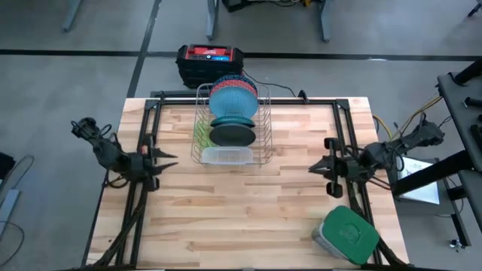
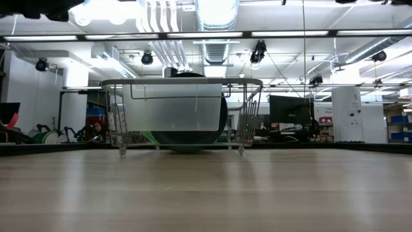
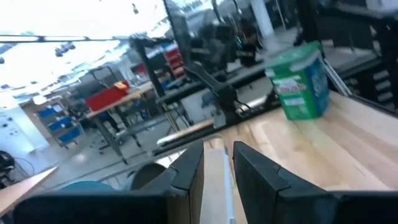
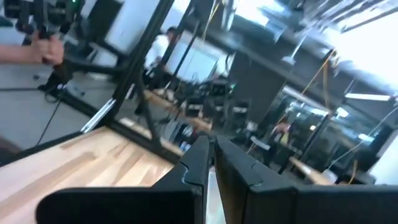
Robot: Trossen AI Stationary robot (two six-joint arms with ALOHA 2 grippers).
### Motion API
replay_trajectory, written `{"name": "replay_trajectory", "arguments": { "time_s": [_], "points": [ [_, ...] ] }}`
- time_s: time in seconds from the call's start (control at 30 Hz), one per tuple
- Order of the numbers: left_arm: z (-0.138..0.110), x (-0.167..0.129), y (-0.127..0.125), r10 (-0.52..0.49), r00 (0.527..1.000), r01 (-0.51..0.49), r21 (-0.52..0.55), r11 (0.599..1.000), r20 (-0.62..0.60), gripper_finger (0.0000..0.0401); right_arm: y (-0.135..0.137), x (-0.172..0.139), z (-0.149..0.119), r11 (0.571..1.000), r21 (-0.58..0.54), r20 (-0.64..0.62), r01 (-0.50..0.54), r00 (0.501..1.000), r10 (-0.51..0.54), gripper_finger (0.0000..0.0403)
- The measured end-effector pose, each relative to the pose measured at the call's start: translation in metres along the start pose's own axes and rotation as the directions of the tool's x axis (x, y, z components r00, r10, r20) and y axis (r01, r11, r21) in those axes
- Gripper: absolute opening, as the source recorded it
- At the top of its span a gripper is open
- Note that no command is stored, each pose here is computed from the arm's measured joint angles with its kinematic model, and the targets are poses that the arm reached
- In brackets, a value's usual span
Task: Sort dishes
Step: Return to Home Position
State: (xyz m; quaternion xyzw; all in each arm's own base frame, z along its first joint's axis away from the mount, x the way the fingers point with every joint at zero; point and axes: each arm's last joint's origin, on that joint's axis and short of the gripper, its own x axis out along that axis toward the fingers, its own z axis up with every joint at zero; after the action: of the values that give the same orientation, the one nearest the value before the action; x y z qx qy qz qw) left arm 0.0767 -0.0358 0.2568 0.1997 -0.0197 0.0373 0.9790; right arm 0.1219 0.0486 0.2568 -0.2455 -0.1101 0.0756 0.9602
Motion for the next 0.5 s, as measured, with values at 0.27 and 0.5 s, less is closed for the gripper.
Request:
{"name": "replay_trajectory", "arguments": {
  "time_s": [0.27, 0.5],
  "points": [
    [-0.010, -0.011, 0.010, 0.071, 0.996, -0.073, 0.030, 0.997, 0.052, 0.0076, -0.014, -0.014, -0.023, 0.988, -0.067, -0.003, 0.139, 0.990, -0.139, 0.0002],
    [-0.012, -0.017, 0.020, 0.261, 0.965, -0.261, 0.003, 0.965, -0.013, 0.0076, -0.019, -0.033, -0.025, 0.997, -0.007, -0.040, 0.080, 0.996, -0.081, 0.0000]
  ]
}}
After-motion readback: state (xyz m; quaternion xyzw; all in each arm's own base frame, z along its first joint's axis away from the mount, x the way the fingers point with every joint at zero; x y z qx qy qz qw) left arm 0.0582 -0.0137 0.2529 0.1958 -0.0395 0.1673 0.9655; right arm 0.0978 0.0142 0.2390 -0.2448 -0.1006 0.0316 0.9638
